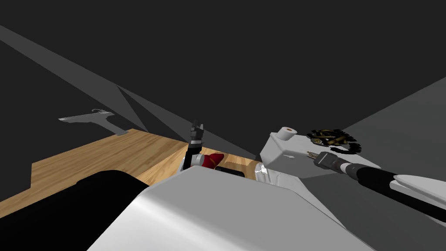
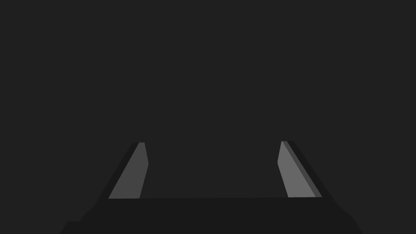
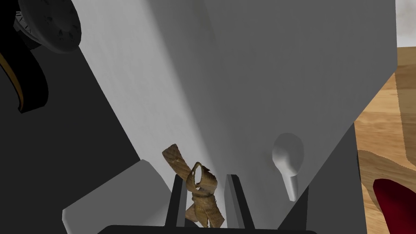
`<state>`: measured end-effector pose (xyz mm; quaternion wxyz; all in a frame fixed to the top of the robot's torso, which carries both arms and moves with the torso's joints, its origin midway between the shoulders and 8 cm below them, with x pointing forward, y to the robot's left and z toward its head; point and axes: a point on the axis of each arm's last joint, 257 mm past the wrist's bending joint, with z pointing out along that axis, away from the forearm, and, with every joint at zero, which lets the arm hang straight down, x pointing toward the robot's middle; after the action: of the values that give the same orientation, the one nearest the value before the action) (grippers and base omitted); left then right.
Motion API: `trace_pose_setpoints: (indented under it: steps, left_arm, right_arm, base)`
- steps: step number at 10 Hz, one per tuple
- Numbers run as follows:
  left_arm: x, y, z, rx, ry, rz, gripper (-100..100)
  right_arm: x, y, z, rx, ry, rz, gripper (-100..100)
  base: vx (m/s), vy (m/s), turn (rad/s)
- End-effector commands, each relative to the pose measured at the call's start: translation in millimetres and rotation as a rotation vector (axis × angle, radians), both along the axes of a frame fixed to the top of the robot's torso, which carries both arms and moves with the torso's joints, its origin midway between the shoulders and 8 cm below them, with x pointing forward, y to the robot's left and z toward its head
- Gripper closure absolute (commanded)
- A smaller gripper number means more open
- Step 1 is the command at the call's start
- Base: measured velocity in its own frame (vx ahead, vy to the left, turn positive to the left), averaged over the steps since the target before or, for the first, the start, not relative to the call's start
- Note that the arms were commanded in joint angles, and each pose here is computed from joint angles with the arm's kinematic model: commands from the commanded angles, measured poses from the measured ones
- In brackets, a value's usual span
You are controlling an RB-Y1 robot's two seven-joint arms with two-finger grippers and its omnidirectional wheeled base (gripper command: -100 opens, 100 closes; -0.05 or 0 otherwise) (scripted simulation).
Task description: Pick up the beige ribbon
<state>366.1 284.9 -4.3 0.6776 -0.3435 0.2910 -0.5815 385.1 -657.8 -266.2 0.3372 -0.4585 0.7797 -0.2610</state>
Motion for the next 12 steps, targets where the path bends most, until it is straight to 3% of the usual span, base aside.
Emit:
trace_pose_setpoints:
  steps: [1, 12]
  left_arm:
    - [0.0, 0.0, 0.0, 0.000, 0.000, 0.000, 0]
    - [0.0, 0.0, 0.0, 0.000, 0.000, 0.000, 0]
  right_arm:
    - [-1.2, 6.6, -1.3, 0.005, 0.005, 0.012, 100]
    - [-20.9, 56.6, 15.1, -0.007, -0.007, 0.112, 100]
  base:
    - [0.017, -0.002, 0.001]
    - [0.065, -0.010, -0.094]
